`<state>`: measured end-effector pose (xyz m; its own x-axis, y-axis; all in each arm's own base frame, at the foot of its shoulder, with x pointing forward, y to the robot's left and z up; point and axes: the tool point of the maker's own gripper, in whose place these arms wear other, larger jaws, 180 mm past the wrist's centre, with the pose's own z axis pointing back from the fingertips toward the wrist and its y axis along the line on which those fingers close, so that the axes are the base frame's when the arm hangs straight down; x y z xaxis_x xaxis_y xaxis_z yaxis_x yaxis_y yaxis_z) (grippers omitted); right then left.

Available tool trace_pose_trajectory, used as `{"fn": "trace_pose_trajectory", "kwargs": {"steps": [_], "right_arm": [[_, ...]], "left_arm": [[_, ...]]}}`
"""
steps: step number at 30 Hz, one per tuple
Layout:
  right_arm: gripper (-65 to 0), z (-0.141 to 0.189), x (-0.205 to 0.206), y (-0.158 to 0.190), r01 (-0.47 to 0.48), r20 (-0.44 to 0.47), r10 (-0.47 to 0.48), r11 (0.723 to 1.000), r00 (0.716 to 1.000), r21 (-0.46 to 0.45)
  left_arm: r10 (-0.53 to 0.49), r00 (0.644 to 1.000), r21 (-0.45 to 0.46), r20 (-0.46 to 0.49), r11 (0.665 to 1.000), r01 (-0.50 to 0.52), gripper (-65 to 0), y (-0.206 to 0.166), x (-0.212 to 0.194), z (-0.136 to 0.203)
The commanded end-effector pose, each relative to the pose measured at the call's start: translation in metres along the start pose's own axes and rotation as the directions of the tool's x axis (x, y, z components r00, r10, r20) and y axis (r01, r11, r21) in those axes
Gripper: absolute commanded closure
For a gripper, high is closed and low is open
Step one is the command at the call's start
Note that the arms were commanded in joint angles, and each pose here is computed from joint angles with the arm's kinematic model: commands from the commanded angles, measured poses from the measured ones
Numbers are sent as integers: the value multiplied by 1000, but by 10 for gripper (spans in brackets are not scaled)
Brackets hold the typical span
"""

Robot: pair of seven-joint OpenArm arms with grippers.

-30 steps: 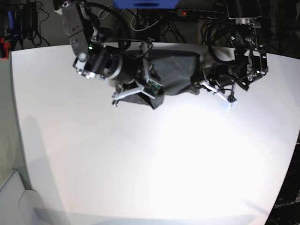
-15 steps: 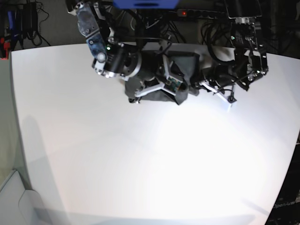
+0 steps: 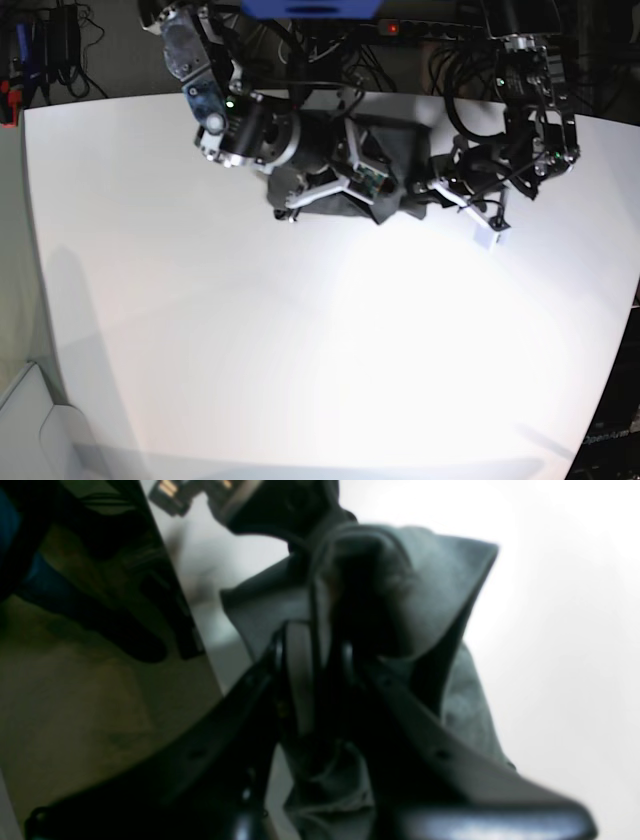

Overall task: Layout the t-shirt on the table in an organized manner, then fold the t-shirt properly
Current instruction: 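Fold the strip end with the right gripper toward the left gripper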

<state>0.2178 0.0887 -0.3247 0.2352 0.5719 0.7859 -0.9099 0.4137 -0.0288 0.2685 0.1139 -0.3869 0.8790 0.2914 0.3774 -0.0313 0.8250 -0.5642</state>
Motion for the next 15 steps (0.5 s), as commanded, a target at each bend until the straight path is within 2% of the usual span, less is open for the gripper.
{"fn": "trace_pose_trajectory", "kwargs": {"steps": [1,4,6,8,12,15], "right_arm": [[0,3,19,-3,-11,67,11,1000,998,-4],[0,3,19,-4,-13,68,13,1000,998,-6],[0,3,19,-4,-13,68,13,1000,998,-6],[0,3,19,-4,-13,68,13,1000,998,-6],[0,3,19,-4,-13,68,13,1000,998,-6],[0,3,20,-5,-15,71,16,1000,997,-7]], "left_arm": [[-16,999,-12,32,1000,17,-219,-4,11,4],[-17,999,-11,38,1000,17,-425,-4,12,5],[-12,999,-14,38,1000,13,-523,-4,10,5],[-5,999,-12,47,1000,5,-551,-1,12,7],[44,993,-8,109,999,-43,-551,10,23,19],[106,977,-64,183,993,-96,-551,10,38,36]]}}
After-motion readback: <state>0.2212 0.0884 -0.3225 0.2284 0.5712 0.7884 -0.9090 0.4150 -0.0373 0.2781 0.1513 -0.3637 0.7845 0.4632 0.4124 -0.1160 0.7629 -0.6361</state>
